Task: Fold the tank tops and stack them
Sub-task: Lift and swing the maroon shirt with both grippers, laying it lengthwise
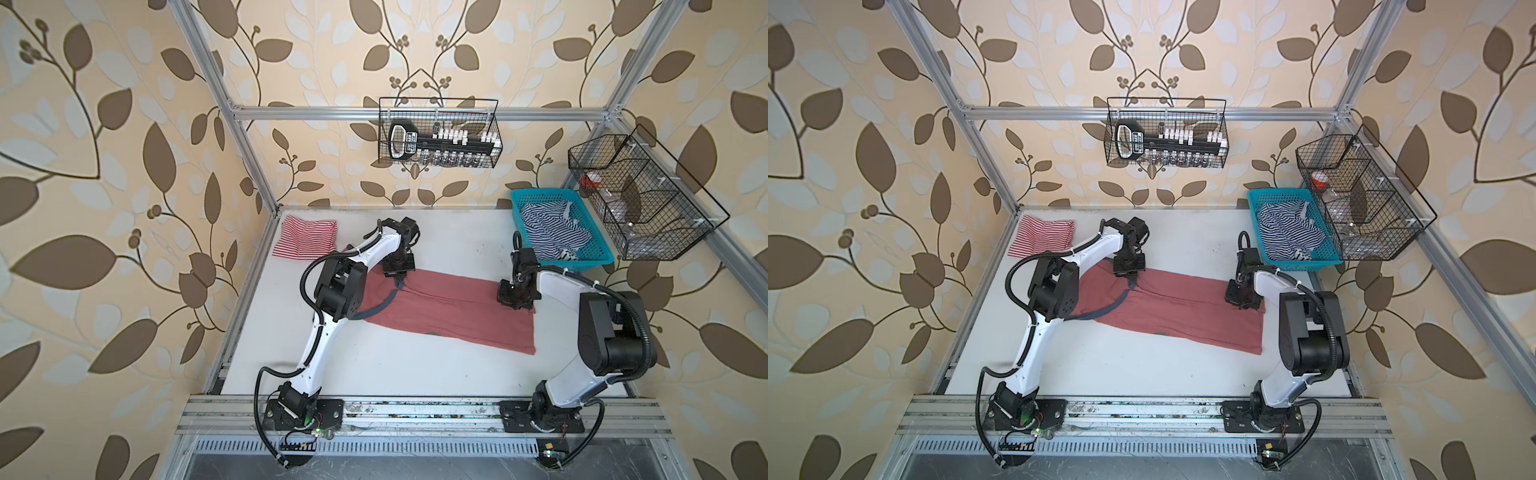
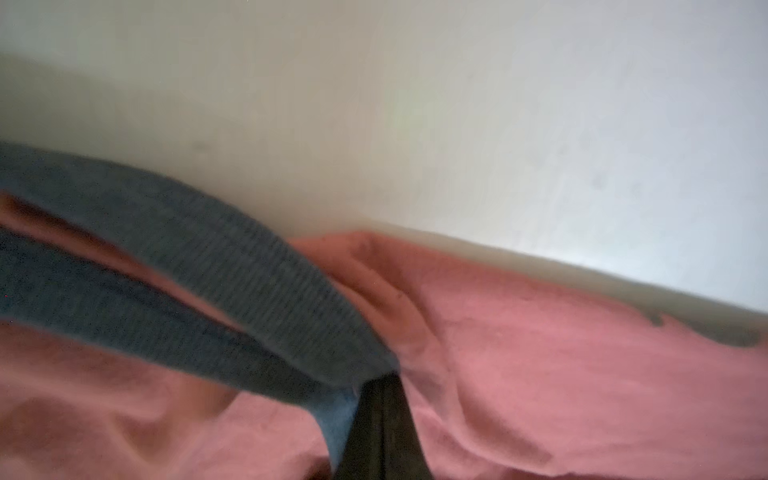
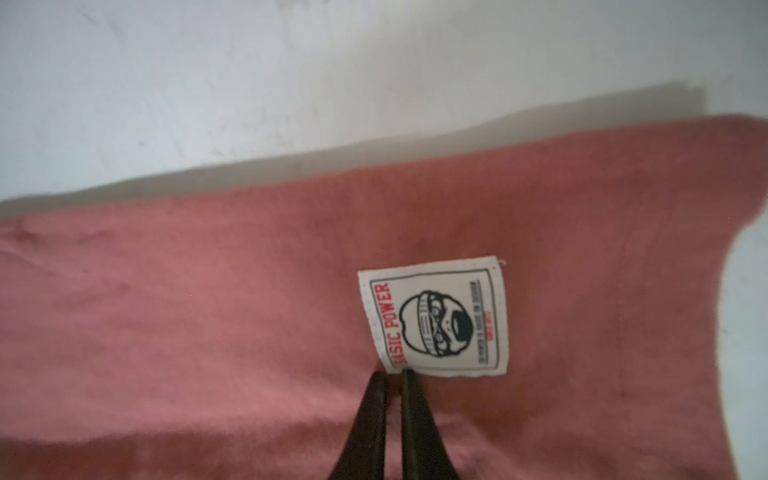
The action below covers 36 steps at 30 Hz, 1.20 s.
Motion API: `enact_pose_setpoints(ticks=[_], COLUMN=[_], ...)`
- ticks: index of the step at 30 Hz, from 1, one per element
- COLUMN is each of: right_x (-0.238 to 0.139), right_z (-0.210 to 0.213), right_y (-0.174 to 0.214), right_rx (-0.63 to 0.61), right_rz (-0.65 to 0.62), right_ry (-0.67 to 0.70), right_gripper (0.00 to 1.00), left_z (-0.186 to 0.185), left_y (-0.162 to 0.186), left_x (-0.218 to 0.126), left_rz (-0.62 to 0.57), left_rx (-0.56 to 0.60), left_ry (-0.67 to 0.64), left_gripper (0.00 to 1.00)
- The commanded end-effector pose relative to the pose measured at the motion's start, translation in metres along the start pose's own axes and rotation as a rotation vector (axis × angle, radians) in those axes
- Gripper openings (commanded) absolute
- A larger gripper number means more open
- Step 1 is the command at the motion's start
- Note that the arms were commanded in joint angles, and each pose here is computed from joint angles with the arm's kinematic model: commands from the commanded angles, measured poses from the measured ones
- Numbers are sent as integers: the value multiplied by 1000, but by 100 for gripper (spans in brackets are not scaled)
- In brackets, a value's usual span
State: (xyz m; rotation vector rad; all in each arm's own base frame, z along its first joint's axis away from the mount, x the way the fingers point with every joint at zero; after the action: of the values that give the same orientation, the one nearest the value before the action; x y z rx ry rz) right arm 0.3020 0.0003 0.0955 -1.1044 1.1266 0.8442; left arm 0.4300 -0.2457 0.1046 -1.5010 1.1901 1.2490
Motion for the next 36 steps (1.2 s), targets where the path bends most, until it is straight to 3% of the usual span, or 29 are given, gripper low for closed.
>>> enact_pose_setpoints(ticks=[1, 7, 12, 20, 27, 36], right_x=[9, 11, 10, 6, -1, -3], right_z=[-13, -10, 1, 34, 55, 91], right_y=[29, 46, 64, 105, 142, 186], right_rx=[20, 45, 42, 1, -20, -114], right_rz=[112, 147, 183, 261, 301, 375], right_ry=[83, 9, -52, -181, -253, -313], right_gripper=[12, 12, 13, 24, 29, 29], left_z=[-10, -40, -45, -47, -58, -69], left_y=[-11, -38, -62, -96, -105, -86], left_x=[42, 53, 58, 54, 36, 33], left_rz=[26, -37, -105, -179, -237, -162], left_rx=[-5, 20, -26, -58, 60, 232], left_ry=[0, 173, 283, 425, 528, 617], left_gripper=[0, 0, 0, 0, 0, 0])
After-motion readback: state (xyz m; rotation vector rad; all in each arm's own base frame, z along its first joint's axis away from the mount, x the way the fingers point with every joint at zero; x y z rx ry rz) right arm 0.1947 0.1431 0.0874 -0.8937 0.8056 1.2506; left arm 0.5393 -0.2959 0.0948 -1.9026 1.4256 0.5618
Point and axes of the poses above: each gripper's point midway between its finger pads, its own x axis out along the fingers, its own z axis along the line the jaws close on, y = z × x, the point moved 8 cm from there along -x, back along the fingers, and after that the axes turned 6 degrees about -x, right-handed, at the moved point
